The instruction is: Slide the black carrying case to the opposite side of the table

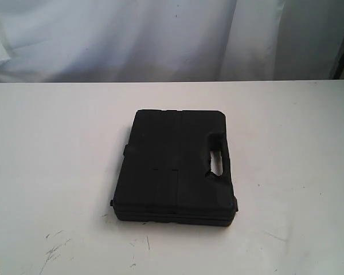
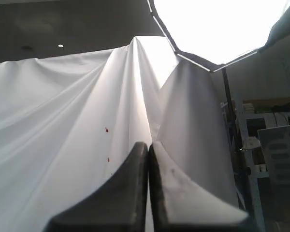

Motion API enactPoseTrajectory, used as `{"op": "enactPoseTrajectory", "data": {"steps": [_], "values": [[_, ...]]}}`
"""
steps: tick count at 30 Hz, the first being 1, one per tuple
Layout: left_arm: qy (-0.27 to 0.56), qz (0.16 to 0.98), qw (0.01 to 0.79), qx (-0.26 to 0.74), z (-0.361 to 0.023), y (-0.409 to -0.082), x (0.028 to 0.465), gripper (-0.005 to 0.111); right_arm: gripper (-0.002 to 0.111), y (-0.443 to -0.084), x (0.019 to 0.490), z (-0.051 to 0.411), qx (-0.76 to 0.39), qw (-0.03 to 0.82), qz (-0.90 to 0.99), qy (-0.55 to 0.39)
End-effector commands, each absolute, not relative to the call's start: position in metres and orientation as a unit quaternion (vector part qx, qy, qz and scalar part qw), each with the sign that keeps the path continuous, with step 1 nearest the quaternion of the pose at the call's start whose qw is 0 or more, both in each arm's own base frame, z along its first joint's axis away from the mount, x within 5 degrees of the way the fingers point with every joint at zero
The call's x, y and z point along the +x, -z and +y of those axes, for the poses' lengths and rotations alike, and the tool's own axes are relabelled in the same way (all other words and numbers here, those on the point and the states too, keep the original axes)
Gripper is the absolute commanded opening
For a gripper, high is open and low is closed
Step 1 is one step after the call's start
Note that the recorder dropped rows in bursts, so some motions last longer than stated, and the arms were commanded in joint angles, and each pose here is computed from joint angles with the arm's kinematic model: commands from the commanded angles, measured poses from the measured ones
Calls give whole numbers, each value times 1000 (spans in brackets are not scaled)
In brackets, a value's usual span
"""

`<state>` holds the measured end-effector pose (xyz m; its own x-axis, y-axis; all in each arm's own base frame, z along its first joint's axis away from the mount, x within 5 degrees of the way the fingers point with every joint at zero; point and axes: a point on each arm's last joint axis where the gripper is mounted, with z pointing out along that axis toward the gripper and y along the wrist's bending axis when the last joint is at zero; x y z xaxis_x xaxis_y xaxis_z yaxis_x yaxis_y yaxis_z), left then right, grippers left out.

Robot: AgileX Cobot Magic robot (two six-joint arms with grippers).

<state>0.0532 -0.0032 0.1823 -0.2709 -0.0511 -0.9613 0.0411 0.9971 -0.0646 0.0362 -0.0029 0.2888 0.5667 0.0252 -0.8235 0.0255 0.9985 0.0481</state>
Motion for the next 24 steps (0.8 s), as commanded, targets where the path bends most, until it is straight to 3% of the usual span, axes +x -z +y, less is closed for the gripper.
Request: {"op": "enactPoseTrajectory", "data": {"steps": [1, 11, 18, 24], "values": [[39, 792, 609, -5, -3, -182, 53, 0, 0, -320, 43, -3, 24, 865, 502, 7], [39, 792, 609, -5, -3, -182, 53, 0, 0, -366, 119, -4, 32, 714, 700, -8], [39, 792, 609, -5, -3, -182, 53, 0, 0, -337, 175, -4, 49, 547, 835, -31], [39, 792, 609, -5, -3, -182, 53, 0, 0, -299, 187, 5, 54, 392, 915, -82]]}}
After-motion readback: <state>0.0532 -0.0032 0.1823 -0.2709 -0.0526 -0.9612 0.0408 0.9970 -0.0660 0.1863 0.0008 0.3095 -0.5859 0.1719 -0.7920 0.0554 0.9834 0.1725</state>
